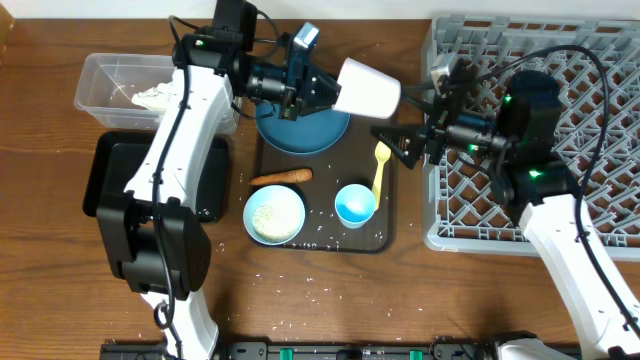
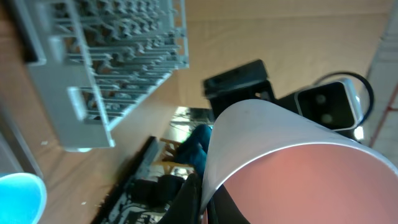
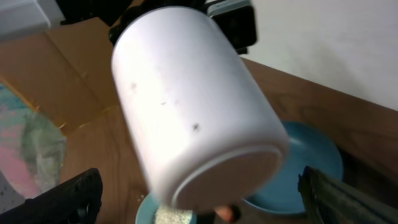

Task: Sort waste into correct bins and load items into the dishwasher rack
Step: 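Lift the pink cup and hand it to the right gripper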

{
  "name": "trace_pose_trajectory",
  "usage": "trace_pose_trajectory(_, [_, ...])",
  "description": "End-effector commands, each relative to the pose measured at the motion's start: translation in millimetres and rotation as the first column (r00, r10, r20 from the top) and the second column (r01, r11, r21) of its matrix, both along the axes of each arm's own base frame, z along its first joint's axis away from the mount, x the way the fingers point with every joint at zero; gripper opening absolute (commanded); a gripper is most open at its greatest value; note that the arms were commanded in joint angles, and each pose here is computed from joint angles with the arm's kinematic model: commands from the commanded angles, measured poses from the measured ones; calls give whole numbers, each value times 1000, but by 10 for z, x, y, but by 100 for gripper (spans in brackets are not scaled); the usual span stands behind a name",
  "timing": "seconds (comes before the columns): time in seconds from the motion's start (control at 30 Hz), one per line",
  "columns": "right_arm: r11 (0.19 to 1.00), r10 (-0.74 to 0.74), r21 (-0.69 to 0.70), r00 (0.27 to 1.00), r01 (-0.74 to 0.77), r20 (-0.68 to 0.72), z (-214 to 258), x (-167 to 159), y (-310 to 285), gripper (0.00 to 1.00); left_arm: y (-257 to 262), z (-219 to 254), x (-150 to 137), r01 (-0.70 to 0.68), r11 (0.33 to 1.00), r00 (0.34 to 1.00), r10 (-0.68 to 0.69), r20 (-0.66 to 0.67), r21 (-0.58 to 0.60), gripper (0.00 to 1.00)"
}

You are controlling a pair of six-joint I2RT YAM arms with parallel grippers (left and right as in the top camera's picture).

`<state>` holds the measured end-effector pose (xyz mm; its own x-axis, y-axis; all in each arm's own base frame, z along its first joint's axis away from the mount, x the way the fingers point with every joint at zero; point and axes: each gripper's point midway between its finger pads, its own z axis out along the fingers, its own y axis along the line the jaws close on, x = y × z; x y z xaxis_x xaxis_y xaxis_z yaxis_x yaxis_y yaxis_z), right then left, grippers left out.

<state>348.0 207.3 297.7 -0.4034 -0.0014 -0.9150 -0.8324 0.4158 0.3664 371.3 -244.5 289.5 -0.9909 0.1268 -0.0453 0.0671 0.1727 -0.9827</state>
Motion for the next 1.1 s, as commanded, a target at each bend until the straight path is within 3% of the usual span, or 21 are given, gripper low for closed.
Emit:
trace_pose_trajectory(0.0, [998,63,17,997,-64,49,111,-73,96,99,-99,155,-109,57,996,998,-56,22,-74,6])
trace_pose_trajectory(0.1, [997,72,26,993,-75,95,189,-72,105,99,-156,154,-150,73,995,997,-72,21,-74,6])
trace_pose_trajectory(0.2, [997,72,27,991,-75,109,212,-67,106,93,-202,154,-184,86,994,996,-85,21,-74,6])
trace_pose_trajectory(0.5, [997,72,30,992,-76,108,215,-60,65,52,-216,152,-194,90,993,996,-88,22,-74,8])
trace_pose_trajectory(0.63, [999,38,32,994,-42,107,219,12,-72,53,-213,99,-170,77,996,997,-76,26,-43,17])
trace_pose_trajectory(0.97, [998,3,55,998,-7,70,221,83,-357,54,-208,42,-142,63,998,997,-63,33,-10,17])
trace_pose_trajectory(1.07, [997,-64,52,998,65,-20,110,159,-488,54,-158,-76,-63,24,998,999,-27,47,60,16])
